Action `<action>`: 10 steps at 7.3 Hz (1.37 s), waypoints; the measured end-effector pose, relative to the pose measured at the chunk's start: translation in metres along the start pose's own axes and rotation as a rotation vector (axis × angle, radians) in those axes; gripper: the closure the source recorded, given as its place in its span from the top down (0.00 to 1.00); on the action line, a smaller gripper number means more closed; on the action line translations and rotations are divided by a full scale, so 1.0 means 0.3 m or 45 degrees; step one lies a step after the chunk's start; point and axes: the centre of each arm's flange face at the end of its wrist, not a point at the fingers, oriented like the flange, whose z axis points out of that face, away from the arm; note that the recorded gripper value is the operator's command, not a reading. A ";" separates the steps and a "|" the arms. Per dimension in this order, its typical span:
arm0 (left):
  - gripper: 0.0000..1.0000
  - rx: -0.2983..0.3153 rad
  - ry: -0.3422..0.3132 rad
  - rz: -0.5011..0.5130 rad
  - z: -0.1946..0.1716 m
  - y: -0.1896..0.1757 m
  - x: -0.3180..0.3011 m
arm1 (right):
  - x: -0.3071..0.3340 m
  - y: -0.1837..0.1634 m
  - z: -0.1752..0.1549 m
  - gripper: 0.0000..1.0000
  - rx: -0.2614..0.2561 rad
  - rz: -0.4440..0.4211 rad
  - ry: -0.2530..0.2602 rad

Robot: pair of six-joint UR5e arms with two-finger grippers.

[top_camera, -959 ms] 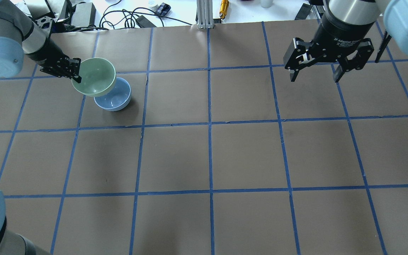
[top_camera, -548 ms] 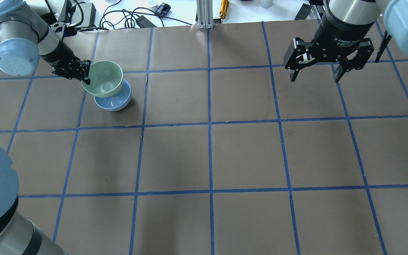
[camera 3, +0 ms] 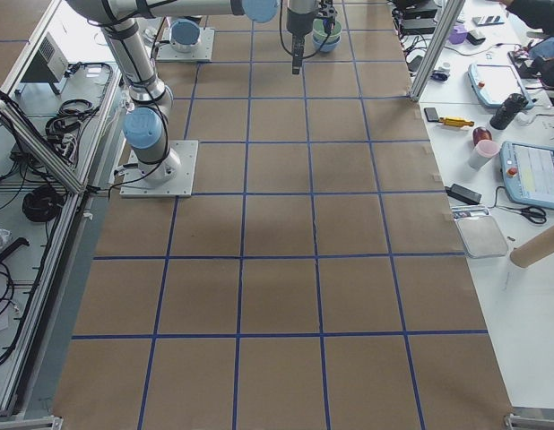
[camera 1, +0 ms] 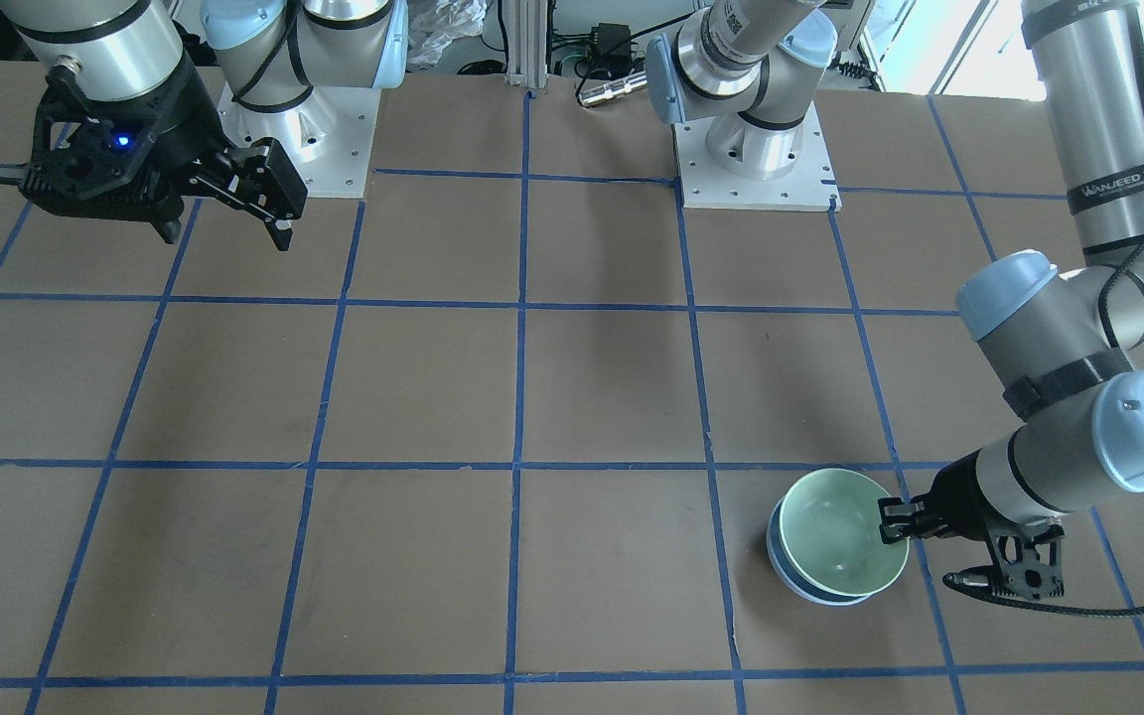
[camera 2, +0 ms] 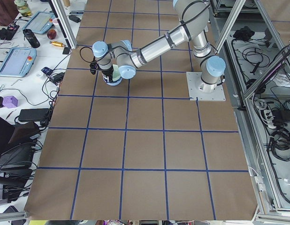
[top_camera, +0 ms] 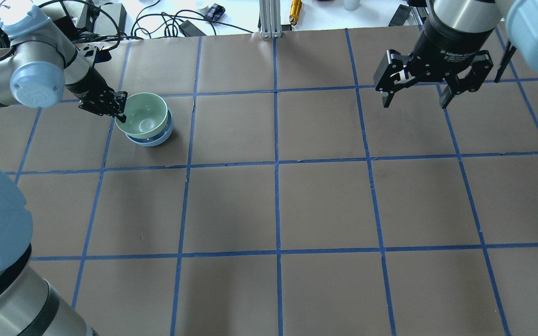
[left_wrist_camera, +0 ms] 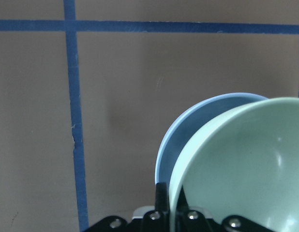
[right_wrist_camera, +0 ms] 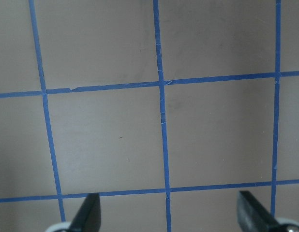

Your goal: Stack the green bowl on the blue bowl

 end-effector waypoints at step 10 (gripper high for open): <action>1.00 0.028 -0.114 -0.017 -0.350 0.158 0.395 | 0.000 0.000 0.000 1.00 0.001 0.001 0.000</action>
